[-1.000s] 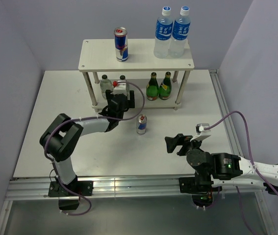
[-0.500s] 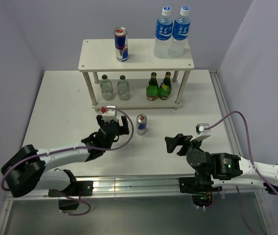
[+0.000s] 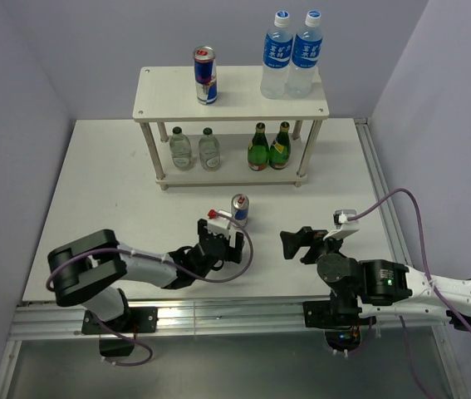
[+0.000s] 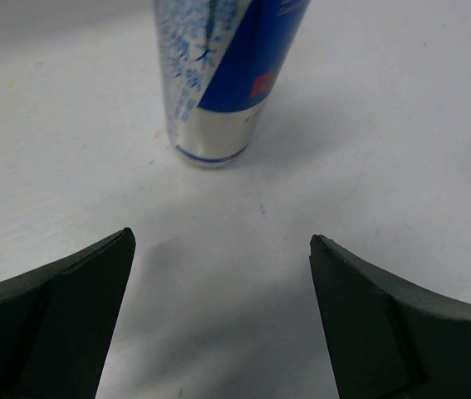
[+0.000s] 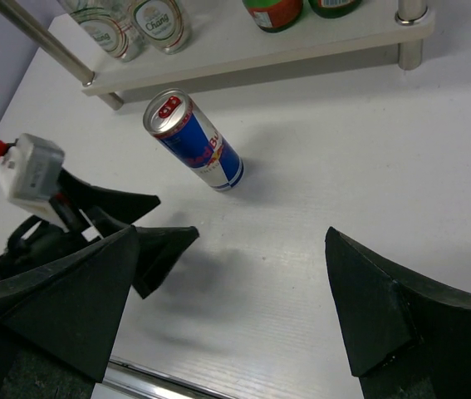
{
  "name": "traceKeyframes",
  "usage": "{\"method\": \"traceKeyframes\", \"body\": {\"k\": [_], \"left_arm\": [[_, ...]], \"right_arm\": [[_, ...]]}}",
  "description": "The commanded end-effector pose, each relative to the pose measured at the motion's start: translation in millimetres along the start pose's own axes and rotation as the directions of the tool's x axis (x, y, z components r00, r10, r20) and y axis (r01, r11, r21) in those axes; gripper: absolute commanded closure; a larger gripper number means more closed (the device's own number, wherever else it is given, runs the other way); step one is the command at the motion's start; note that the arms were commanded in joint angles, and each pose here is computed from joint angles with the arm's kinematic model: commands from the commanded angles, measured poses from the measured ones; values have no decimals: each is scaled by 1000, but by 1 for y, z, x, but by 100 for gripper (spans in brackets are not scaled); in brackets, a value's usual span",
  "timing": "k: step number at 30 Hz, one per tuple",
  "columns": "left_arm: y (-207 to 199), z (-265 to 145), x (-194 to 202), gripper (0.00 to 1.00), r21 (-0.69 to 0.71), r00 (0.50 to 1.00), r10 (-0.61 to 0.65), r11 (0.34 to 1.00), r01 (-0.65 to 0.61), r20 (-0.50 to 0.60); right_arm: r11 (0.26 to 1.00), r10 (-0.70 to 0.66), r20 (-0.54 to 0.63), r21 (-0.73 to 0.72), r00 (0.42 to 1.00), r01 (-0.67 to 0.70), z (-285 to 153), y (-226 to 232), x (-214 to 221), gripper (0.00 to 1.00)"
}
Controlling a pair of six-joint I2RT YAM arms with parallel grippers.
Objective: Place and organize the beverage onto the shelf
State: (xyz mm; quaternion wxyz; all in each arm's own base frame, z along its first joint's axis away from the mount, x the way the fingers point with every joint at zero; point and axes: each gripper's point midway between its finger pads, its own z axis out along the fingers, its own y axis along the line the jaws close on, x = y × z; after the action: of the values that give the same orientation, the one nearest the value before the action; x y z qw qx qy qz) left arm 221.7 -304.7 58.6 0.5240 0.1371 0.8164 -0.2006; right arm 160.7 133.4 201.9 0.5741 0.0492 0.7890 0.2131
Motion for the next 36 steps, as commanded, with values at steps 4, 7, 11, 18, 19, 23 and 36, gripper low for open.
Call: {"method": "traceKeyframes", "body": {"k": [4, 7, 11, 18, 19, 23, 36], "left_arm": [[-30, 34, -38, 8, 5, 989, -30, 1000, 30, 144], [-29, 48, -38, 8, -49, 987, -12, 999, 20, 162], [-33, 76, -32, 8, -58, 989, 17, 998, -9, 145], [-9, 112, -38, 24, -120, 987, 17, 993, 2, 162], [-8, 114, -40, 26, -123, 986, 18, 992, 2, 166], [-2, 117, -52, 27, -137, 980, 17, 991, 10, 197], [7, 94, -91, 100, -163, 971, 17, 986, 23, 238]], "right_arm": [[999, 39, 31, 3, 999, -39, -1, -1, -7, 0], [999, 41, 32, 1, 999, -41, -1, -1, -7, 0], [999, 48, 35, -5, 998, -47, -1, -1, -8, 0], [999, 50, 33, -8, 998, -50, -2, 0, -8, 0], [999, 44, 30, -9, 999, -44, -1, 0, -7, 0], [999, 43, 31, -9, 999, -42, -1, 1, -7, 0], [999, 39, 32, -3, 999, -39, -1, 0, -7, 0]]}}
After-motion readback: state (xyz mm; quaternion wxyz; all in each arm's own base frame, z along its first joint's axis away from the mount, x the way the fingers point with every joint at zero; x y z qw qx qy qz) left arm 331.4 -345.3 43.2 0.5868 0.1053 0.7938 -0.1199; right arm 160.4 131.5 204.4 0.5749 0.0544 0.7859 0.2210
